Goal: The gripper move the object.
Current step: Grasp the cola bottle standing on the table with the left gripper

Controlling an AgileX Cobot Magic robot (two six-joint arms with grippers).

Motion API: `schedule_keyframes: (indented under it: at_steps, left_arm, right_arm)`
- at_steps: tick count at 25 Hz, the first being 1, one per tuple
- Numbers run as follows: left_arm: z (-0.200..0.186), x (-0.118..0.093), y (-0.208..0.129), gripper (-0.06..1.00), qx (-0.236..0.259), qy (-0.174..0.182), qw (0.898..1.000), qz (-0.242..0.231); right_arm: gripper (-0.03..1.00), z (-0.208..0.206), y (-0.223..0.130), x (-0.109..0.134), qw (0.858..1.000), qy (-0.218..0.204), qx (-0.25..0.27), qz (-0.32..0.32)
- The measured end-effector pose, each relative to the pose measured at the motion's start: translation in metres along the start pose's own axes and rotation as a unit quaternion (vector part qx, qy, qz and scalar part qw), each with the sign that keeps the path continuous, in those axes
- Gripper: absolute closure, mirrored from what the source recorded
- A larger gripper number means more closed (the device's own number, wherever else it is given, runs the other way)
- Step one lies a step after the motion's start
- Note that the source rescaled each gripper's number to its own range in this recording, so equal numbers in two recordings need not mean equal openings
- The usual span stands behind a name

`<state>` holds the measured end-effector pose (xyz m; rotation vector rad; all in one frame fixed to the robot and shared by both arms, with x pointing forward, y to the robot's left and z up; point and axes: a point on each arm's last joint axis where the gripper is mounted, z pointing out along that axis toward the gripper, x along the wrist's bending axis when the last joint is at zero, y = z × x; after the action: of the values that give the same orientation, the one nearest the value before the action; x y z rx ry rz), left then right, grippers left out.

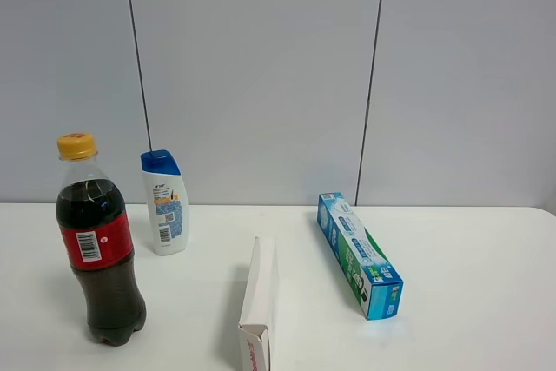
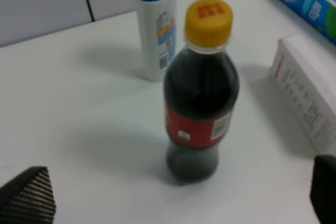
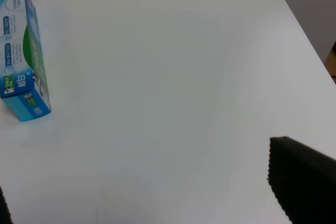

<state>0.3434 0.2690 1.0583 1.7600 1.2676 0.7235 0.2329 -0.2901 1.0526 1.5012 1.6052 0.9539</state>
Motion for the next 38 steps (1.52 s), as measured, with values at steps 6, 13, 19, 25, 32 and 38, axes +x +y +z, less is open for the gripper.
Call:
schedule_keyframes:
  at_steps: [6,13,19,25,32,38]
  left_arm:
    - [0.02,-0.01,-0.015,-0.05,-0.034,-0.032,0.999,-0.027]
    - [0.046,-0.019,-0.017,-0.05,-0.015,-0.052,0.999,-0.007]
    - [0.077,-0.026,-0.019,-0.05,0.003,-0.058,0.998,0.026]
    - [0.102,-0.029,-0.026,-0.05,0.029,-0.055,0.998,0.017]
    - [0.122,-0.03,-0.029,-0.05,0.024,-0.054,0.998,-0.002]
    - [0.138,-0.032,-0.036,-0.05,0.027,-0.055,0.998,0.003]
  right_arm:
    - [-0.03,0.0,0.0,0.0,1.0,0.0,0.0,0.0]
    - [-0.03,0.0,0.0,0.0,1.0,0.0,0.0,0.0]
    - [-0.03,0.0,0.0,0.0,1.0,0.0,0.0,0.0]
    - [-0.03,0.0,0.0,0.0,1.0,0.0,0.0,0.0]
    - [-0.03,0.0,0.0,0.0,1.0,0.0,0.0,0.0]
    - [-0.03,0.0,0.0,0.0,1.0,0.0,0.0,0.0]
